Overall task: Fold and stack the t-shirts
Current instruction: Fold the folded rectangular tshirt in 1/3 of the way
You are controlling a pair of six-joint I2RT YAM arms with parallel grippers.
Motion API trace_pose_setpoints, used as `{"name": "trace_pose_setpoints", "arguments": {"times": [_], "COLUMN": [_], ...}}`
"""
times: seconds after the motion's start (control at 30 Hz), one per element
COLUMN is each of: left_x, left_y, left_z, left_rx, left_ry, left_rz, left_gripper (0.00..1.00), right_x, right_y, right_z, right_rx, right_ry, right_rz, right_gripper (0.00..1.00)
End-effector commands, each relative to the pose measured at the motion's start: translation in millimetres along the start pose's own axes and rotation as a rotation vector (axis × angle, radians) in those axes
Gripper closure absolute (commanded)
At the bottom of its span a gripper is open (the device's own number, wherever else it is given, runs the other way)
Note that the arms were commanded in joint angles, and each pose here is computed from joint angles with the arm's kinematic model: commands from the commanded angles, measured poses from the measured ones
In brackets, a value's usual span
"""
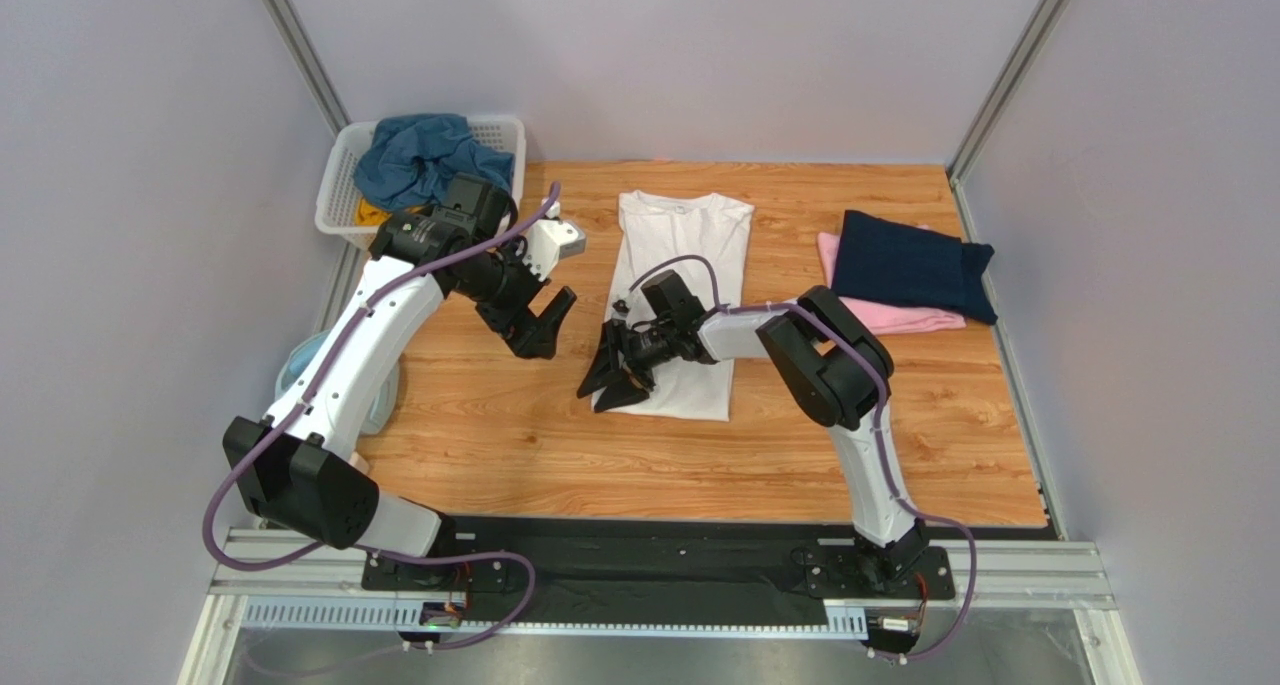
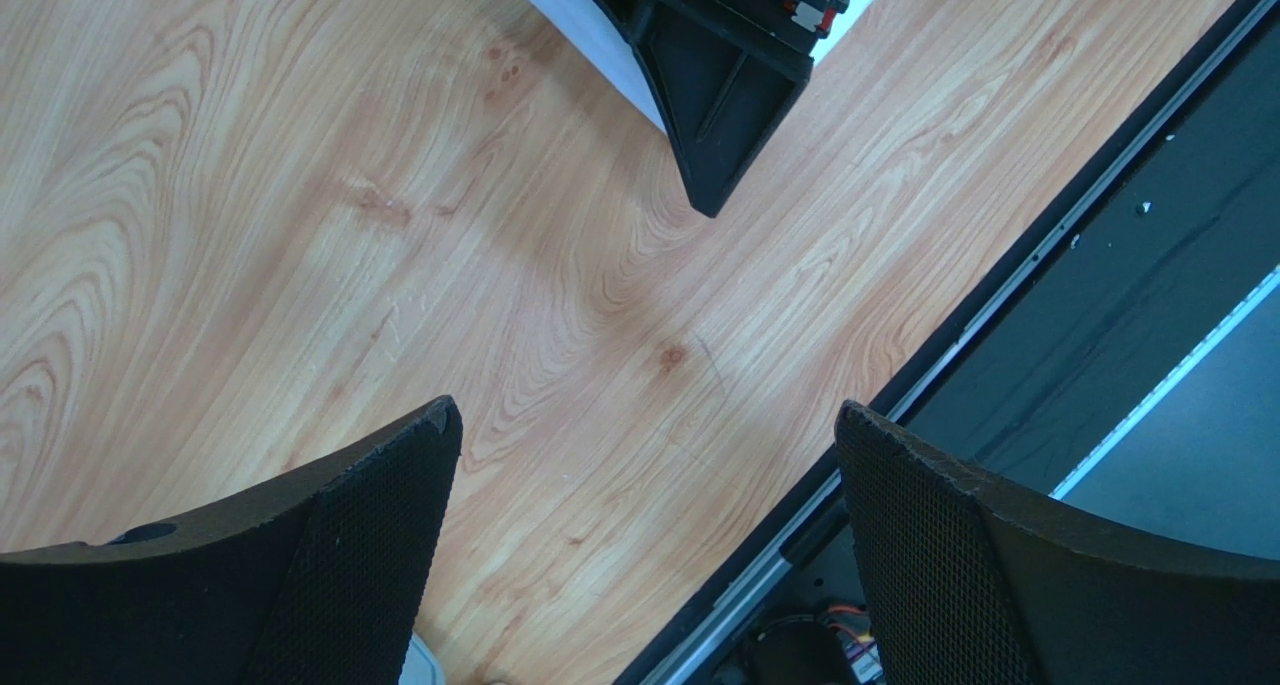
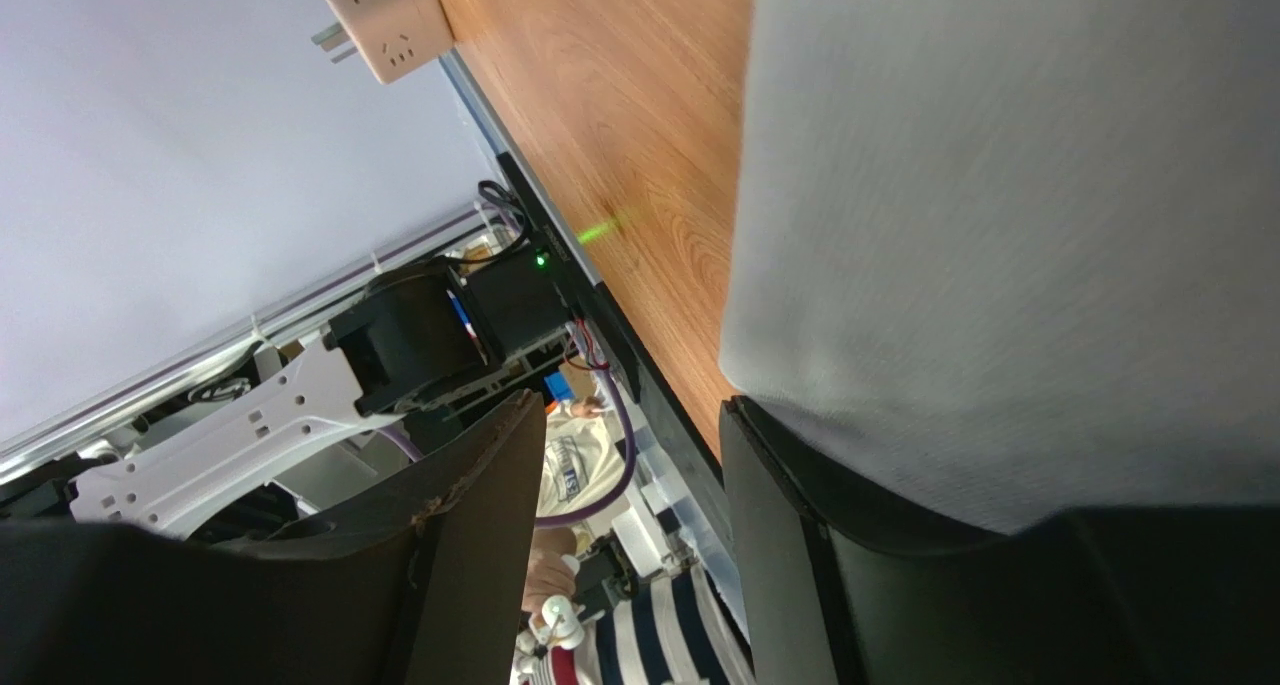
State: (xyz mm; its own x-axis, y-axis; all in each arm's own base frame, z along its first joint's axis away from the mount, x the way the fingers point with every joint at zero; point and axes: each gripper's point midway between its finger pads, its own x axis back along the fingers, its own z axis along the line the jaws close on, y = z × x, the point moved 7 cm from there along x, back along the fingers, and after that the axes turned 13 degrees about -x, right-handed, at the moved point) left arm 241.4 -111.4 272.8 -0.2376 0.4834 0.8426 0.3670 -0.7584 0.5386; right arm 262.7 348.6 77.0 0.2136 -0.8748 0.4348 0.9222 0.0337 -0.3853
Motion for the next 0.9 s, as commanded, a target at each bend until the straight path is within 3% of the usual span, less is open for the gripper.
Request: {"name": "trace_pose_setpoints", "arguments": {"times": [0.0, 0.23, 0.4, 0.5, 0.6, 0.87], "left_x": [9, 9, 34, 36, 30, 32], "left_y": [2, 0, -3, -17, -25, -9], "left_z": [-4, -6, -8, -6, -11, -15], "left_rx": [-0.014, 0.014, 0.025, 0.045, 0.045, 0.070], "left_ry": [0.019, 0.034, 0.197, 0.286, 0.247, 0.182], "left_rz": [-0.033, -0.033, -0.070, -0.032, 0.001, -0.076], "left_gripper": [0.00, 0.00, 0.00, 0.00, 0.00, 0.00], "right_x": [0, 32, 84, 109, 120, 144], "right_y": [-4, -29, -59, -73, -79, -101], "right_z": [-4, 50, 75, 71, 67, 46], "right_rx": [0.003, 0.136, 0.323, 0.359, 0.356, 0.337], "right_ry": [0.006, 0.070, -0.055, -0.116, -0.129, -0.199], "right_rz": [0.021, 0.008, -0.200, -0.268, -0.305, -0.376], "right_gripper": [0.46, 0.43, 0.39, 0.36, 0.35, 0.35]}}
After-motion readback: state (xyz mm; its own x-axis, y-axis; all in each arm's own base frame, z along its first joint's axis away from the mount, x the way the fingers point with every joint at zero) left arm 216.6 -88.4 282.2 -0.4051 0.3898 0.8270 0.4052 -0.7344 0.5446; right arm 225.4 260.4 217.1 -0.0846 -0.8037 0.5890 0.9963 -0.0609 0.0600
